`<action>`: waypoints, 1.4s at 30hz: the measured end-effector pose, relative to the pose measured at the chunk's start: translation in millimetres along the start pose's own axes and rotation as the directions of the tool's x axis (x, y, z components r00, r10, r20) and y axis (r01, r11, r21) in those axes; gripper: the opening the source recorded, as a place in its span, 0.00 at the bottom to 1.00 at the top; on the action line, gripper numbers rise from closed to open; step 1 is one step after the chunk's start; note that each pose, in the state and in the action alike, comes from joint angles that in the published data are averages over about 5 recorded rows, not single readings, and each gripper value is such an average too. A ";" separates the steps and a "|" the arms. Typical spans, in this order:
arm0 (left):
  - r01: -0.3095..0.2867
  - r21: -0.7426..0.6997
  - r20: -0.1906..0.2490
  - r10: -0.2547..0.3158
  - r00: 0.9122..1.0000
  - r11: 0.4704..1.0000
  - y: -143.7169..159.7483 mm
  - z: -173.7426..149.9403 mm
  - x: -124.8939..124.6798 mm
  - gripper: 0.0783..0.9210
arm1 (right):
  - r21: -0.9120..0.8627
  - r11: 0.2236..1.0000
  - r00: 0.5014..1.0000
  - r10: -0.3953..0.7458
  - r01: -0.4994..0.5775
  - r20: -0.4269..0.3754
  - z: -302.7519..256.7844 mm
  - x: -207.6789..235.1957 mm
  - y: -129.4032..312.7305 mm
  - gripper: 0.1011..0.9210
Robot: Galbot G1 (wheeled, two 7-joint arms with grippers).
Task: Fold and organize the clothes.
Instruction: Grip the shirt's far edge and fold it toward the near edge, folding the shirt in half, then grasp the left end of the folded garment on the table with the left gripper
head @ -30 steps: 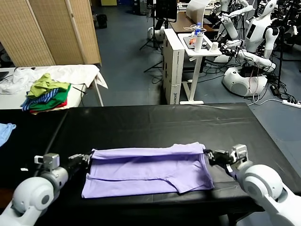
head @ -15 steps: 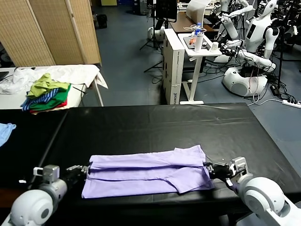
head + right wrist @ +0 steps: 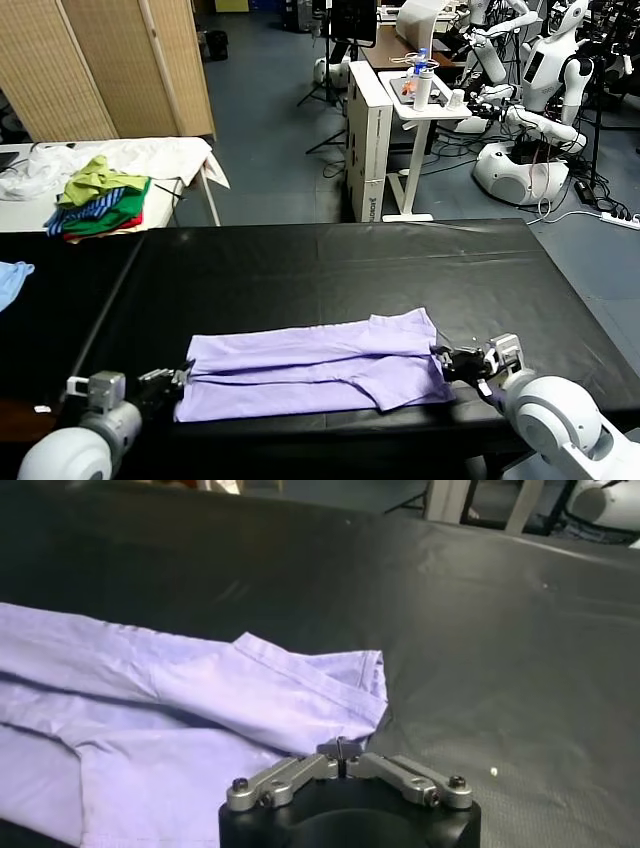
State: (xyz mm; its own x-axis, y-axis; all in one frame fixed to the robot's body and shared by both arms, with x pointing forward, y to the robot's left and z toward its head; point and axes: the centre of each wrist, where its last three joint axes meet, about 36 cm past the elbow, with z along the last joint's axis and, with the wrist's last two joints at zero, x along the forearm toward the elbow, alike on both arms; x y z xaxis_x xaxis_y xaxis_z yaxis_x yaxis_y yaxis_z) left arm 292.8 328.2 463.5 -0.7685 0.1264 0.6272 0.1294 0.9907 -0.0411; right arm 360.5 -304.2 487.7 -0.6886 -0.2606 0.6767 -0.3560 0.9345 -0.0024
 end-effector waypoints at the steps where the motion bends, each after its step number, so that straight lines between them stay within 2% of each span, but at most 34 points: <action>1: 0.002 0.000 -0.003 -0.002 1.000 1.000 -0.5 1.3 0.6 0.13 | 0.001 1.000 1.000 -0.001 0.001 -0.001 -0.2 0.6 0.1 0.05; 6: 0.013 0.004 -0.016 -0.013 1.000 1.000 -4.4 4.9 3.9 0.15 | 0.005 1.000 1.000 -0.003 0.003 0.006 -1.9 6.4 1.3 0.08; 8: 0.022 0.003 -0.020 -0.021 1.000 1.000 -5.7 4.8 5.5 0.22 | 0.006 1.000 1.000 -0.005 0.005 0.010 -2.6 9.6 1.9 0.19; 13: 0.040 0.000 -0.025 -0.040 0.999 0.999 -7.1 2.7 12.7 0.59 | -0.001 1.000 0.999 -0.014 0.014 0.030 -5.5 20.7 4.0 0.55; 16: 0.050 0.007 -0.011 -0.049 0.999 0.999 -6.2 0.8 15.6 0.80 | -0.013 1.000 0.998 -0.013 0.014 0.055 -9.9 28.1 3.1 0.78; 18: 0.055 0.014 0.005 -0.055 0.998 0.998 -4.8 -0.9 14.9 0.90 | -0.023 1.000 0.997 -0.005 0.007 0.072 -13.1 31.0 0.8 0.90; 20: 0.057 0.023 0.025 -0.057 0.998 0.998 -3.2 -3.2 12.4 0.96 | -0.034 0.999 0.996 0.009 -0.006 0.086 -15.1 30.5 -2.2 0.96; 26: 0.038 0.084 0.097 -0.046 0.994 0.996 3.0 -11.1 -4.7 0.98 | -0.098 0.993 0.985 0.085 -0.071 0.148 -15.7 4.5 -12.4 0.98; 30: 0.021 0.123 0.116 -0.035 0.993 0.992 6.5 -14.3 -19.8 0.98 | -0.144 0.986 0.980 0.109 -0.086 0.163 -15.7 -25.4 -13.2 0.98; 37: 0.017 0.142 0.105 -0.033 0.994 0.990 9.6 -13.1 -40.9 0.98 | -0.180 0.981 0.982 0.098 -0.069 0.159 -22.2 -68.4 -7.5 0.98; 39: 0.020 0.145 0.098 -0.035 0.995 0.989 11.1 -11.4 -45.1 0.98 | -0.187 0.980 0.983 0.098 -0.068 0.156 -22.9 -77.0 -6.8 0.95; 42: 0.023 0.151 0.089 -0.037 0.995 0.988 13.7 -8.8 -50.5 0.98 | -0.199 0.978 0.984 0.099 -0.069 0.147 -21.7 -86.5 -6.4 0.85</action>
State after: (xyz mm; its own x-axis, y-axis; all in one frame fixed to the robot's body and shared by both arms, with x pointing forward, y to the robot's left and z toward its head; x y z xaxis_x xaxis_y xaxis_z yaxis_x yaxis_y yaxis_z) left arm 338.8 335.0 438.1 -0.8254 0.0933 0.5568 0.0150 0.9895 -0.1437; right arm 436.1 -282.4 445.2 -0.8059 -0.1992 0.5576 -0.1750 0.9798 0.0971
